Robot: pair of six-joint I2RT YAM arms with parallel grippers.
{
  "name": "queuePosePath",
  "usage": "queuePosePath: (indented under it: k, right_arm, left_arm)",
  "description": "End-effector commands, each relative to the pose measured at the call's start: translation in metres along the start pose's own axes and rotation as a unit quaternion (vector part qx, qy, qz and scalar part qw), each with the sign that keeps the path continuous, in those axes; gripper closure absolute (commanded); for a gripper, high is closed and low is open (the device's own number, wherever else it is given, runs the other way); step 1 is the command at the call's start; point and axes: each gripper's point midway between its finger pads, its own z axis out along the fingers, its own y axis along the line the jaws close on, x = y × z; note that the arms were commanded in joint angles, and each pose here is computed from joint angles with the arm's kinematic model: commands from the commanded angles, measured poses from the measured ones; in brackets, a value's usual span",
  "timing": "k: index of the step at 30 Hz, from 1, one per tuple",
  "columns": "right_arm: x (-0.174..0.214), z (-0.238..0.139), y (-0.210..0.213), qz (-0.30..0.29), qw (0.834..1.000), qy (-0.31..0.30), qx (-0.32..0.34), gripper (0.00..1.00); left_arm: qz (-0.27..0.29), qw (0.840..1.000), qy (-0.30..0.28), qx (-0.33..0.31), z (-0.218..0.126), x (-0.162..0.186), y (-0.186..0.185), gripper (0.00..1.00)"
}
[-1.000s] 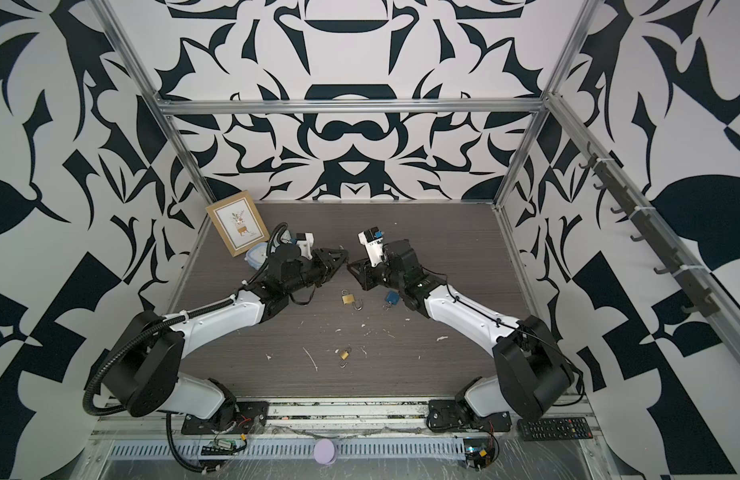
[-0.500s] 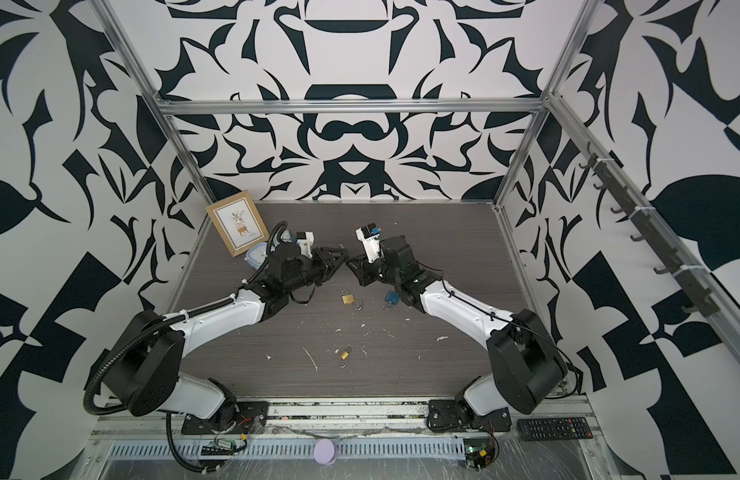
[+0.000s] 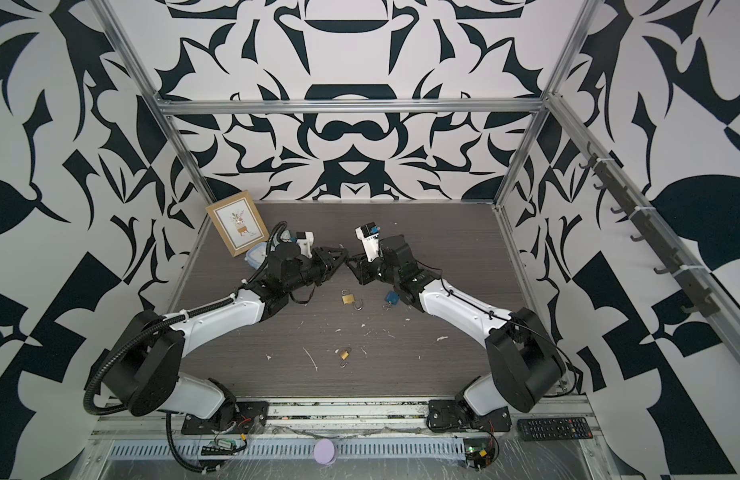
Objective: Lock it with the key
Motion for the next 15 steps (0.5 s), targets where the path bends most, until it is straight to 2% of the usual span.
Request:
queuePosePath:
  k: [1,15]
  right_arm:
    - [-0.0316,-0.0056,0.0094,-0.018,0.999,-0.039,-0.004,0.72]
    - [-0.0273,0.0027,0.0083,-0.012,1.000,-0.028,-0.007,0.78]
  left_arm:
    - [0.002,1.000,-0.004,0.022,0.0015,-0.0059,-0.0166,1.00]
    - [0.001,1.000,-0.001,0.022,0.0024,-0.0051,-0.0168,1.00]
